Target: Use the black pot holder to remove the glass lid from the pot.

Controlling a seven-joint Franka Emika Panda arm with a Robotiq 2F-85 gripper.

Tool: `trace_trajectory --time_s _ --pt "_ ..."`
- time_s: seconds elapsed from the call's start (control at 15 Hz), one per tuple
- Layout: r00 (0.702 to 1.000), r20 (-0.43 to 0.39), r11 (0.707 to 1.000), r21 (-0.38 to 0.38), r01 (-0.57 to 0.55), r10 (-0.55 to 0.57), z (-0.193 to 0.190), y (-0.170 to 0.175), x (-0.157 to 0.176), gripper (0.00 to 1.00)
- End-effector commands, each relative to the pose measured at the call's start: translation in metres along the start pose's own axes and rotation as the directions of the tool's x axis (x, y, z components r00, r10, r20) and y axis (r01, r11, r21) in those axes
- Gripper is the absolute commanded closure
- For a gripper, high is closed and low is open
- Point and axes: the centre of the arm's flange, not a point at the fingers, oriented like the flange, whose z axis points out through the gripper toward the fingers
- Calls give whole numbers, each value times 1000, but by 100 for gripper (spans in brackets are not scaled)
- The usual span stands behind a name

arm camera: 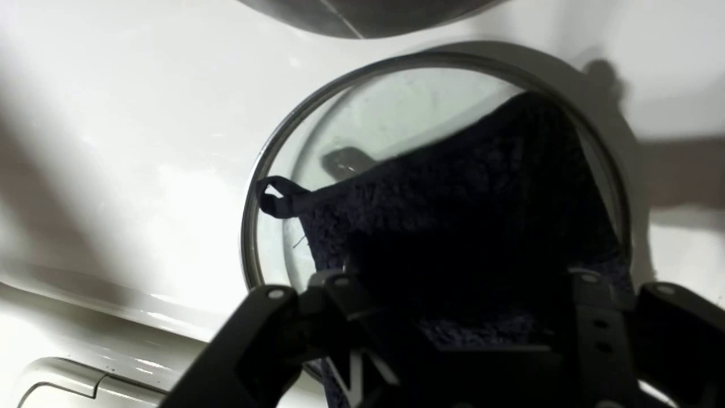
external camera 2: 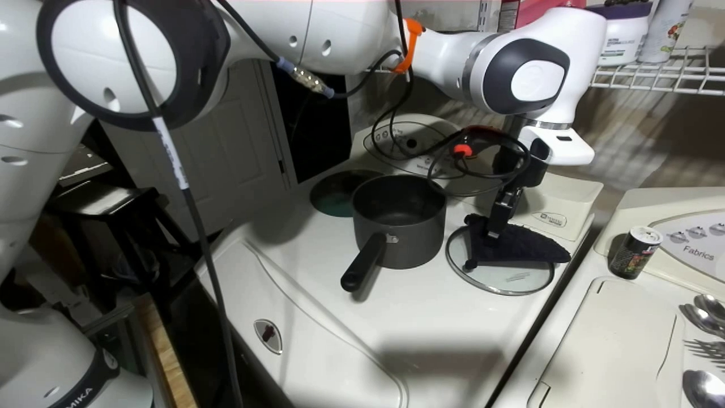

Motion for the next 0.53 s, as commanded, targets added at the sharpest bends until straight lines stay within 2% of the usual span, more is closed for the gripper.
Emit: trace_trajectory --time_s 0.0,0.33,0.4,0.47 --pt "999 -9 999 19 38 -37 -3 -2 4 60" --pt "998 -17 998 15 56 -56 -1 -2 3 60" --pt "998 -17 998 12 59 -59 -1 -2 2 21" --pt "998 -17 998 11 60 -60 -1 -2 2 9"
